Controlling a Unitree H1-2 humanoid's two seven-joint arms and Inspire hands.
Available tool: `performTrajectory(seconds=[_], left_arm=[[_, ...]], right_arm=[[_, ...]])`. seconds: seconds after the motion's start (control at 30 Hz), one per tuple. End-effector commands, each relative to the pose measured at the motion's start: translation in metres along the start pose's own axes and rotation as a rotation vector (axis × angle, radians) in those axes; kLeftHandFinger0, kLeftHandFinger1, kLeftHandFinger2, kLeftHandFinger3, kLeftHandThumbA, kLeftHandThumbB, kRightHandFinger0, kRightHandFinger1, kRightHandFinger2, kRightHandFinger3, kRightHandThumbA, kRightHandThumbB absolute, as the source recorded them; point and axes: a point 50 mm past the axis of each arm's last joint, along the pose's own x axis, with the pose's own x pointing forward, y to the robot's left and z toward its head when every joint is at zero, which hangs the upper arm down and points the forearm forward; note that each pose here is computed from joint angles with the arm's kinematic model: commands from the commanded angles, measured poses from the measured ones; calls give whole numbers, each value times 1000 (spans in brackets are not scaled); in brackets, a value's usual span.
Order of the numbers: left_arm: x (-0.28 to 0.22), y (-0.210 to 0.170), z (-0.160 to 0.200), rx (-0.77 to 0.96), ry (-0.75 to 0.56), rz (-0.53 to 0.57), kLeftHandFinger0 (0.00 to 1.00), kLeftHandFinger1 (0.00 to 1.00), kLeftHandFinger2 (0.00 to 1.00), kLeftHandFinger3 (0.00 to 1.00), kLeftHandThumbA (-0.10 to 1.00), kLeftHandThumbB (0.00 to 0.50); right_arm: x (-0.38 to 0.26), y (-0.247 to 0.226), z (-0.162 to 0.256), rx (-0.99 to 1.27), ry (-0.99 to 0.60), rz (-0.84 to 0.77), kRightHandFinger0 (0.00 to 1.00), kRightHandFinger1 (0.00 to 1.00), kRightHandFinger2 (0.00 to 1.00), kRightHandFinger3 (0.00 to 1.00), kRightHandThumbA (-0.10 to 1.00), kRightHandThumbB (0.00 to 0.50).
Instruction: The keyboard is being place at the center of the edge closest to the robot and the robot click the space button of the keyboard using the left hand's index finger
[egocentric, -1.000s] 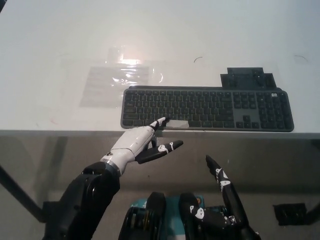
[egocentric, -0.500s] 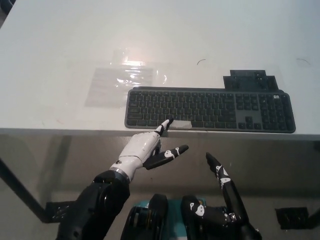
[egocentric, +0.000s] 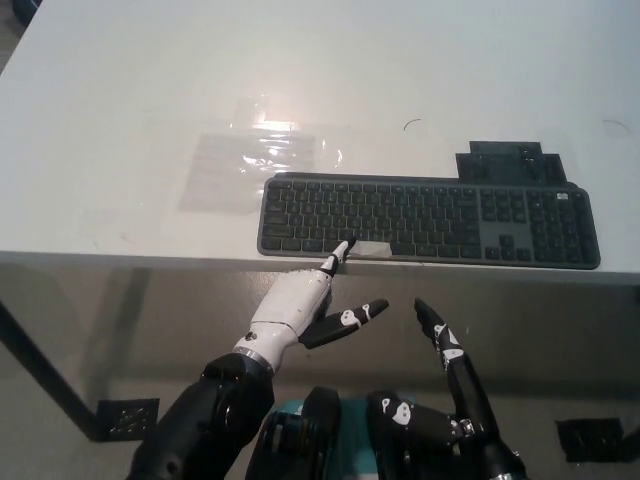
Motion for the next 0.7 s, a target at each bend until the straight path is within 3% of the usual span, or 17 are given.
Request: performTrajectory(seconds=[0.0, 0.13, 0.27, 0.43, 0.53, 0.57, 0.6, 0.67], left_arm=[[-45, -60, -8, 20, 60, -295, 5, 1, 90, 1000, 1000, 332], [-50, -46, 1, 17, 16, -270, 0, 0, 0, 1000, 1000, 345], [-63, -25, 13, -1, -29, -225, 0, 31, 23, 1000, 1000, 375], [-88, 70, 71, -77, -265, 38, 7, 13, 14, 1000, 1000, 348], [-117, 139, 116, -153, -444, 198, 0, 0, 0, 1000, 1000, 418], [-121, 145, 120, -160, -460, 209, 0, 0, 0, 1000, 1000, 486], [-130, 159, 130, -187, -516, 245, 19, 99, 127, 1000, 1000, 433], [-156, 183, 145, -237, -610, 299, 0, 58, 174, 1000, 1000, 493]], right_arm=[[12, -3, 12, 12, -84, -28, 1000, 1000, 1000, 1000, 1000, 389], [14, -4, 12, 7, -86, -28, 1000, 1000, 1000, 1000, 1000, 371], [10, -1, 10, 12, -78, -29, 1000, 1000, 1000, 1000, 1000, 375], [9, -2, 10, 10, -76, -71, 1000, 1000, 1000, 1000, 1000, 349], [9, -1, 10, 15, -74, -74, 1000, 1000, 1000, 1000, 1000, 328], [9, -1, 10, 17, -73, -74, 1000, 1000, 1000, 1000, 1000, 327], [9, -1, 9, 19, -71, -75, 1000, 1000, 1000, 1000, 1000, 327], [8, 0, 9, 19, -67, -76, 1000, 1000, 1000, 1000, 1000, 336]])
